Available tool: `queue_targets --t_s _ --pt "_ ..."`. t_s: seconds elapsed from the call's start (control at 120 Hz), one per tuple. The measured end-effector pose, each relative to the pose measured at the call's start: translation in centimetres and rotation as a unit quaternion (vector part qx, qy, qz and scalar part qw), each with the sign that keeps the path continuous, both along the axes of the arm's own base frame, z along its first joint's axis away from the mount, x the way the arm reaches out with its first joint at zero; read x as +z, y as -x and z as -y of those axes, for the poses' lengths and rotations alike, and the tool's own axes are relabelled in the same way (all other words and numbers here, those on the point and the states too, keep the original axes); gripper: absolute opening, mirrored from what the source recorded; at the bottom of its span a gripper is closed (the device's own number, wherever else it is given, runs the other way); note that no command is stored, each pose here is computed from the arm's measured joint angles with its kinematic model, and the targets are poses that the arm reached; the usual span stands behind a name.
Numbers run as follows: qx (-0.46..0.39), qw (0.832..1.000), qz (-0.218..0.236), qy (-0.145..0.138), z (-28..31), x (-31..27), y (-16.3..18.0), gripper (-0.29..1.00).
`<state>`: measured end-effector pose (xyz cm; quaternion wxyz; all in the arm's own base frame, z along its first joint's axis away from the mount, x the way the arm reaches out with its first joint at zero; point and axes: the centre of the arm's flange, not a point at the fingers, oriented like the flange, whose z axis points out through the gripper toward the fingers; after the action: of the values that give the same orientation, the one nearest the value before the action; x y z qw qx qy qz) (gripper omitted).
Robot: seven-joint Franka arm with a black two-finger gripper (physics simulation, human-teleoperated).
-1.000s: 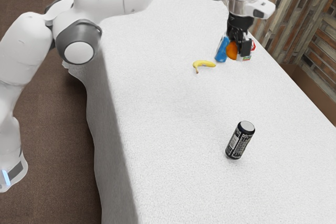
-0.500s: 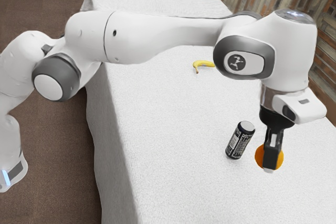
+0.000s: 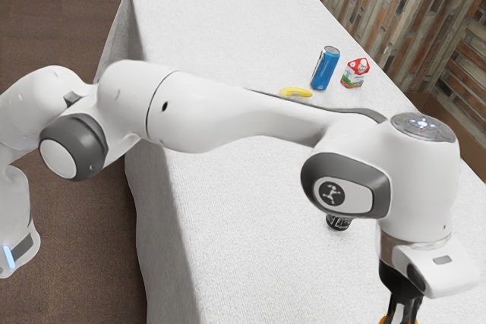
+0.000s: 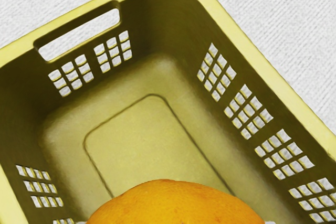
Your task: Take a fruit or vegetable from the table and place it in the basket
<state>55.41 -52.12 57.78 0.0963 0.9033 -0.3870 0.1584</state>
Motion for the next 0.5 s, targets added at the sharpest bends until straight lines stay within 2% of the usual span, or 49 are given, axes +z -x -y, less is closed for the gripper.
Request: queue_targets --t_s 0.2,0.325,0.5 --pt "-0.012 1.0 0.006 0.022 1.7 -0.3 0.6 0.35" --pt "-0.014 0.999 0.009 0.031 2.0 -0.3 0.5 0.56" --pt "-0.015 0.999 0.012 0.036 2.1 -0.1 0.5 0.66"
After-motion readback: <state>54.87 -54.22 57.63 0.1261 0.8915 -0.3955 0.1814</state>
